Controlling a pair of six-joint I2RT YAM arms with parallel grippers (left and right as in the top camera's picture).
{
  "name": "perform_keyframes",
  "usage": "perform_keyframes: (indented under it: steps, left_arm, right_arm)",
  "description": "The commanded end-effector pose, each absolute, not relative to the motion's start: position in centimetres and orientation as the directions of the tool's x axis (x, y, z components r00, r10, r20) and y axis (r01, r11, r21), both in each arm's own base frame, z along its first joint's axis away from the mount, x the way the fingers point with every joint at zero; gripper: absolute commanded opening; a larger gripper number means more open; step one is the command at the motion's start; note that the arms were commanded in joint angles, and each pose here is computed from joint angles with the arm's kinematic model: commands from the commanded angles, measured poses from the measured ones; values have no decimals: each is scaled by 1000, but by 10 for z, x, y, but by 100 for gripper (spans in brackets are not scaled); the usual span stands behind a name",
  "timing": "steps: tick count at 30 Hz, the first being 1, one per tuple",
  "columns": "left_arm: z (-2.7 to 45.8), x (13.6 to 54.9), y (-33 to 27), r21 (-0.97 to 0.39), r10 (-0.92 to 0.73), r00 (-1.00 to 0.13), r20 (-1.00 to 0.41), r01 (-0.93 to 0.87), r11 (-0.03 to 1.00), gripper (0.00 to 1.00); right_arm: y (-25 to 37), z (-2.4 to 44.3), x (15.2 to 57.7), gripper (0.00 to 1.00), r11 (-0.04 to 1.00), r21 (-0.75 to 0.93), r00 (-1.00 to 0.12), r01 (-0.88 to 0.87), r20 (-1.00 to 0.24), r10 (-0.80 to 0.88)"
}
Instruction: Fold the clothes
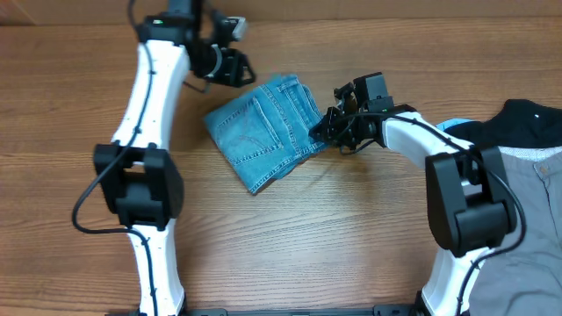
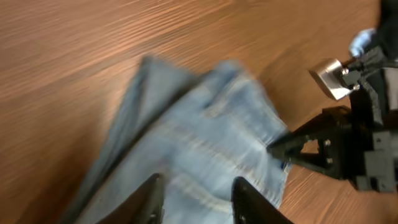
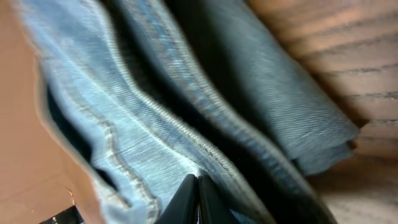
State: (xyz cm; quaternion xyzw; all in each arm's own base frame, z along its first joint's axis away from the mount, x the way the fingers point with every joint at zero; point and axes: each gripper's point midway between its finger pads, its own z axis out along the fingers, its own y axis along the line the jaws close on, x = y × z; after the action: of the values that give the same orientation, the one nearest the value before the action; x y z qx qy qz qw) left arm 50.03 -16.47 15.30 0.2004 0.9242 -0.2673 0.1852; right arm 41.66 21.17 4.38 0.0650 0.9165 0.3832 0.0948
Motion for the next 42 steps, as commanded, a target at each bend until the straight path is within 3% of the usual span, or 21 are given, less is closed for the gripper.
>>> perform_keyframes:
  steps: [1,5,11,18,22,26,29,33,37,42]
  left_arm:
    - [133,494,-204,-414,385,-790,-477,588,695,30]
    - [97,502,-225,-415,414,-777,-474,611,674,19]
    - [29,523,-227,-437,354,-834,-423,530,727,15]
    - [-2,548,-227,-486,221,-881,-419,424,764,24]
    - [3,549,-227,-487,217,-879,-424,423,765,27]
    - [26,557,-216,-483,189,-875,-446,413,772,31]
    - [63,568,-194,-474,152,-864,-479,400,784,40]
    - [135,576,-154,-460,89,-845,-527,371,807,46]
    - [201,558,-115,-438,49,-834,-549,337,833,52]
    - [232,523,-77,-354,75,-849,-522,296,887,63]
  right_arm:
    - [206,89,425,6,691,723,-950,-33,-237,202]
    - [206,91,425,6,690,723,-949,-32,-238,205]
    - [198,59,429,7,746,664,-947,46,-207,243]
    - [190,-5,411,6,756,604,-948,253,-2,319]
    - [185,-16,405,4,769,572,-943,286,28,331]
    - [176,-21,398,4,774,531,-928,344,70,365]
    - [169,-19,390,6,780,515,-928,355,96,359]
    - [176,10,388,9,800,577,-979,166,-3,205]
    - [172,55,390,11,811,579,-977,87,-111,184]
    - [192,125,384,14,741,670,-964,-40,-222,149]
